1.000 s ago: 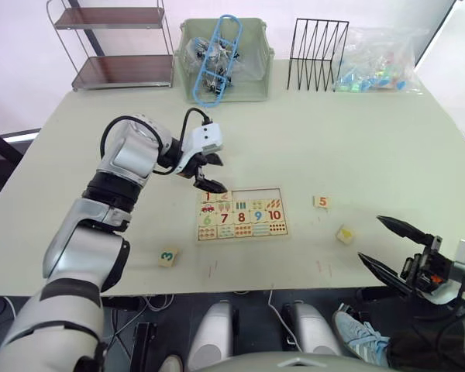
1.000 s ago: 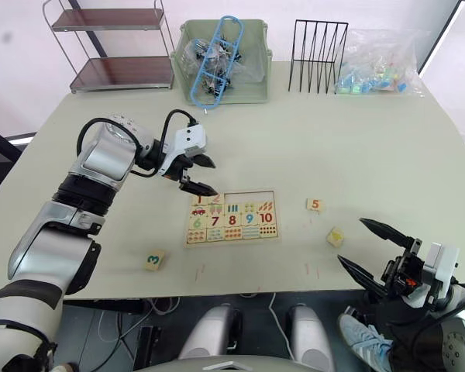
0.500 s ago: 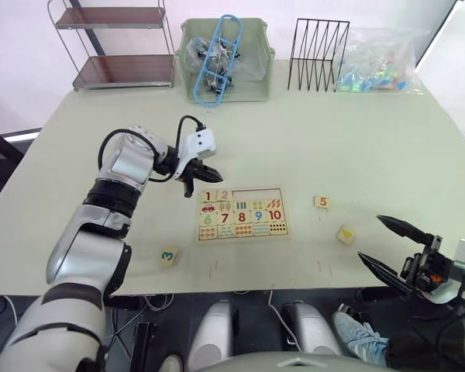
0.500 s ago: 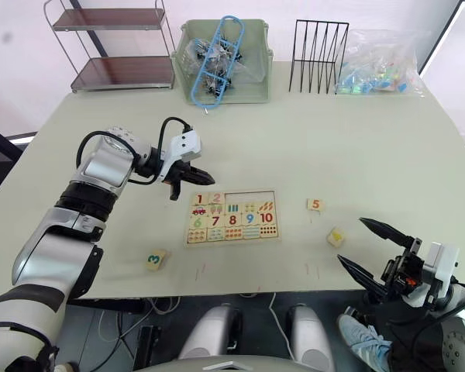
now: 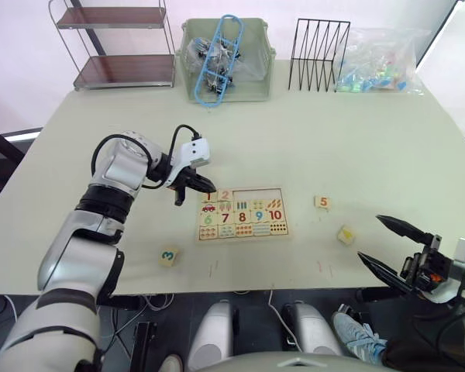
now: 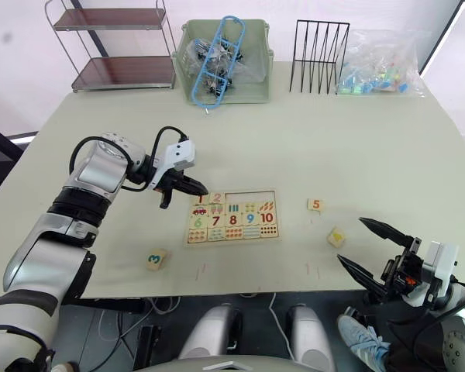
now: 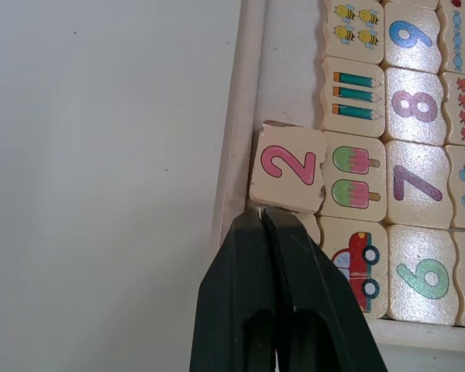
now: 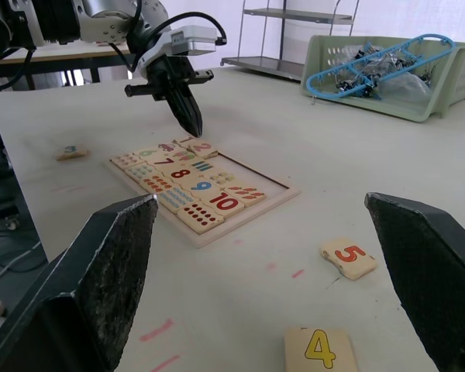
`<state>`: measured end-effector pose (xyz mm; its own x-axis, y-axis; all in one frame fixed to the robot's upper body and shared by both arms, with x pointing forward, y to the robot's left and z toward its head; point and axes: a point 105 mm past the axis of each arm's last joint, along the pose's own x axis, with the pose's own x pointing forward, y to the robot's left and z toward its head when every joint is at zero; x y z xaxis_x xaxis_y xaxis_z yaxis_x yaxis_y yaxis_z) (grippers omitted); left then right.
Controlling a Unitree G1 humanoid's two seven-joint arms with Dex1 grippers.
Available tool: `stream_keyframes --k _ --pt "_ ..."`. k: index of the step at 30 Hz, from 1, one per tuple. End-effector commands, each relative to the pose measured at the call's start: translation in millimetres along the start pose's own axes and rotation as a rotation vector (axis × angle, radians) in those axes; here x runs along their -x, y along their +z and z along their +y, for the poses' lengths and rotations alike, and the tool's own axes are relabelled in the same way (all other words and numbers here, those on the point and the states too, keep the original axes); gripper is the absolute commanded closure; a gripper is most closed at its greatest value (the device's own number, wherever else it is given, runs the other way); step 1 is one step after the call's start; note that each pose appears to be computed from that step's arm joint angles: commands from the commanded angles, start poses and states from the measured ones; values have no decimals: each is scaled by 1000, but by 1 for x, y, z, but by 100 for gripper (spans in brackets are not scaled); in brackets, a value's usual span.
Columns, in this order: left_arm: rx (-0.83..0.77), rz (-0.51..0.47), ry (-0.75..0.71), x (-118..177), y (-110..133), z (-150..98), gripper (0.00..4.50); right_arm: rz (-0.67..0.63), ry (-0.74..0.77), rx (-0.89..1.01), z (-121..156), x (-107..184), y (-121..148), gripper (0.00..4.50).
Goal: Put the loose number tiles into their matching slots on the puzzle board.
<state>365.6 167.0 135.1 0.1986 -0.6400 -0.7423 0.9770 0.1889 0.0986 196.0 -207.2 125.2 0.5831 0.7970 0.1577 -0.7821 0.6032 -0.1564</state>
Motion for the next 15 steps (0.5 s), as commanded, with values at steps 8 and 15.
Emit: stream_keyframes --k 8,15 --pt "-41 24 -19 1 -3 -6 445 -14 5 35 1 1 8 0" --pt "-38 29 -25 -1 -7 -7 445 -13 2 32 2 2 7 0"
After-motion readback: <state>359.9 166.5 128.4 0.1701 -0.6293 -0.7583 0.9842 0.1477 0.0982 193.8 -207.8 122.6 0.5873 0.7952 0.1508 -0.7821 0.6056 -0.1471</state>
